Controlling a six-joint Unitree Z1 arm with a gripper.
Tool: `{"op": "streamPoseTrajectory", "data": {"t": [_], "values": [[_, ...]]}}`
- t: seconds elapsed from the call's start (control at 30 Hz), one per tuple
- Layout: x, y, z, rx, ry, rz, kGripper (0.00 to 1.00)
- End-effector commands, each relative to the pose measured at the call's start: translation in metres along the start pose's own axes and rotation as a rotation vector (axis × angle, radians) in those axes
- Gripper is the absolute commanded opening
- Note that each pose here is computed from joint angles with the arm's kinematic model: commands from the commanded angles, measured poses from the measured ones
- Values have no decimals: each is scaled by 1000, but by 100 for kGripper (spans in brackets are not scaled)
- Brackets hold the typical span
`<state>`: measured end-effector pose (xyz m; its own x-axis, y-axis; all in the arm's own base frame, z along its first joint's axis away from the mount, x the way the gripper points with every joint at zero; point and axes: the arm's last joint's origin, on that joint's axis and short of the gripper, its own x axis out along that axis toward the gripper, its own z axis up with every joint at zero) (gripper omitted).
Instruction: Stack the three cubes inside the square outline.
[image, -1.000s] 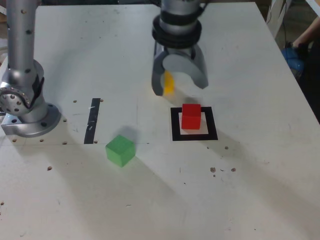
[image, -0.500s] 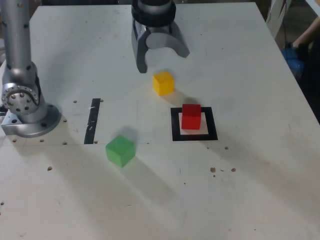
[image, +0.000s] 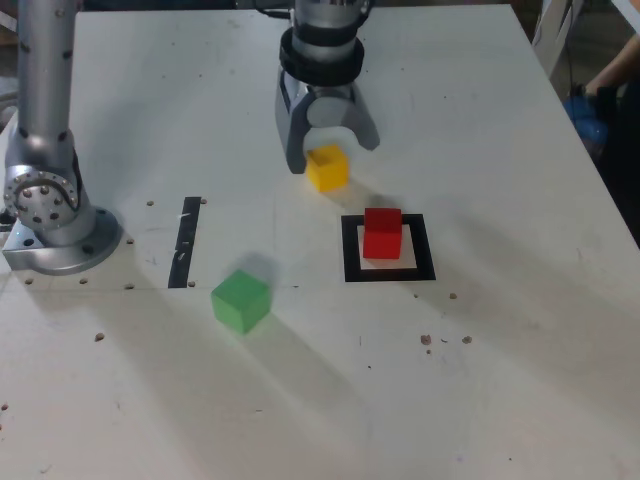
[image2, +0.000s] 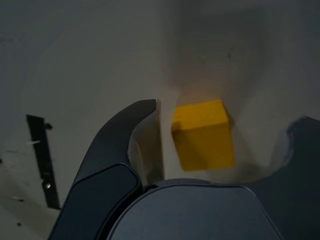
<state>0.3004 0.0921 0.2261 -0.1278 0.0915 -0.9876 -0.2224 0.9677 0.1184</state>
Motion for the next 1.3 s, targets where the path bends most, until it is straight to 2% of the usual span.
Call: {"op": "streamPoseTrajectory", "data": {"t": [0.0, 0.2, 0.37, 0.73, 0.87, 1.03, 1.27], "values": [[4, 0, 2, -4, 13, -2, 69], [8, 0, 0, -17, 32, 0, 54], [11, 0, 1, -20, 34, -1, 51], [17, -1, 5, -22, 8, -1, 31], [16, -3, 4, -13, 0, -5, 26], [-6, -4, -6, 51, -18, -2, 26], [-69, -27, -42, 206, -123, 15, 26]]}}
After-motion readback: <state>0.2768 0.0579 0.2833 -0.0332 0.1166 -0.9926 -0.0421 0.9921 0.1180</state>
